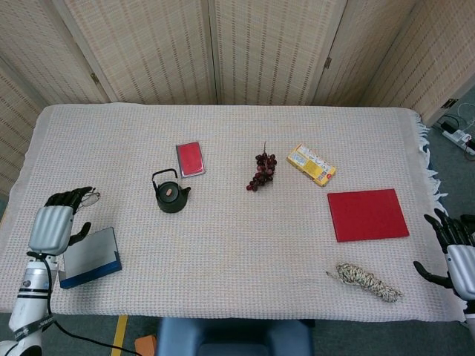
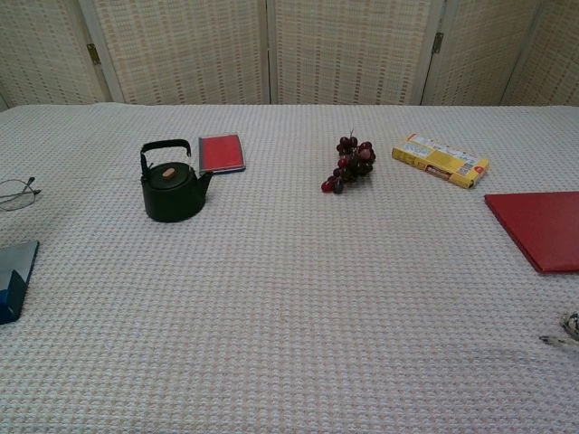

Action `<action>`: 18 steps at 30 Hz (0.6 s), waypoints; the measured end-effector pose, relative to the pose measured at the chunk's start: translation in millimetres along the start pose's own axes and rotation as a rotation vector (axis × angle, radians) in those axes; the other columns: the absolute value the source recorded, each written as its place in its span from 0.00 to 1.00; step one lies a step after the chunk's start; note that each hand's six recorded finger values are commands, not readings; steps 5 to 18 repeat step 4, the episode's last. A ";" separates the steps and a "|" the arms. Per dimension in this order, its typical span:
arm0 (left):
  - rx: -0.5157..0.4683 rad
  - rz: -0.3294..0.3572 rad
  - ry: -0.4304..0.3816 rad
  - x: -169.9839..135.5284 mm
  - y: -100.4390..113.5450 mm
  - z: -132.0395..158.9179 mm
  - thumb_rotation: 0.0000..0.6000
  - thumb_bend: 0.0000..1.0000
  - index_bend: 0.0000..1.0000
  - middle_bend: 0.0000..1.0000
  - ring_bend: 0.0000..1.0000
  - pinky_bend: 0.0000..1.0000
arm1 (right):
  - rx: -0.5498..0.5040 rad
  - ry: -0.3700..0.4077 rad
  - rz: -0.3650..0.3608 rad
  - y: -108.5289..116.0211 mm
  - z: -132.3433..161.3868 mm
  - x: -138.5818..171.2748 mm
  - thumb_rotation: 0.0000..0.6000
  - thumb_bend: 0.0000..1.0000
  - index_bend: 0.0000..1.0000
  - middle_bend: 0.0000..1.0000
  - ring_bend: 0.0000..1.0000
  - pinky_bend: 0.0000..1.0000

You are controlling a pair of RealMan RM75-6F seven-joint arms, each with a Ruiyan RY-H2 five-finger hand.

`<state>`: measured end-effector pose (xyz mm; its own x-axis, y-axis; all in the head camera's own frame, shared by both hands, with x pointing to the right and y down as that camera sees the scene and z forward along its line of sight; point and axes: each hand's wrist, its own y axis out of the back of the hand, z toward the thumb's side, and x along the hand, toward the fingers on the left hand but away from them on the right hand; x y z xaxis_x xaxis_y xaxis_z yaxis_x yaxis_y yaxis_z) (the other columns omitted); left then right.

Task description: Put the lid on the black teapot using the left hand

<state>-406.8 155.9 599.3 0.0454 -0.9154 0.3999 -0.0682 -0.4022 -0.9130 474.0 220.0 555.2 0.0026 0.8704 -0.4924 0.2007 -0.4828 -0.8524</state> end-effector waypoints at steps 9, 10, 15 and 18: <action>0.040 0.002 0.028 -24.5 -2.7 -18.8 1.00 0.28 0.16 0.19 0.20 0.17 | 0.003 0.018 -0.004 -2.7 5.6 -4.0 1.00 0.29 0.05 0.03 0.01 0.00; 0.040 0.002 0.028 -24.5 -2.7 -18.8 1.00 0.28 0.16 0.19 0.20 0.17 | 0.003 0.018 -0.004 -2.7 5.6 -4.0 1.00 0.29 0.05 0.03 0.01 0.00; 0.040 0.002 0.028 -24.5 -2.7 -18.8 1.00 0.28 0.16 0.19 0.20 0.17 | 0.003 0.018 -0.004 -2.7 5.6 -4.0 1.00 0.29 0.05 0.03 0.01 0.00; 0.040 0.002 0.028 -24.5 -2.7 -18.8 1.00 0.28 0.16 0.19 0.20 0.17 | 0.003 0.018 -0.004 -2.7 5.6 -4.0 1.00 0.29 0.05 0.03 0.01 0.00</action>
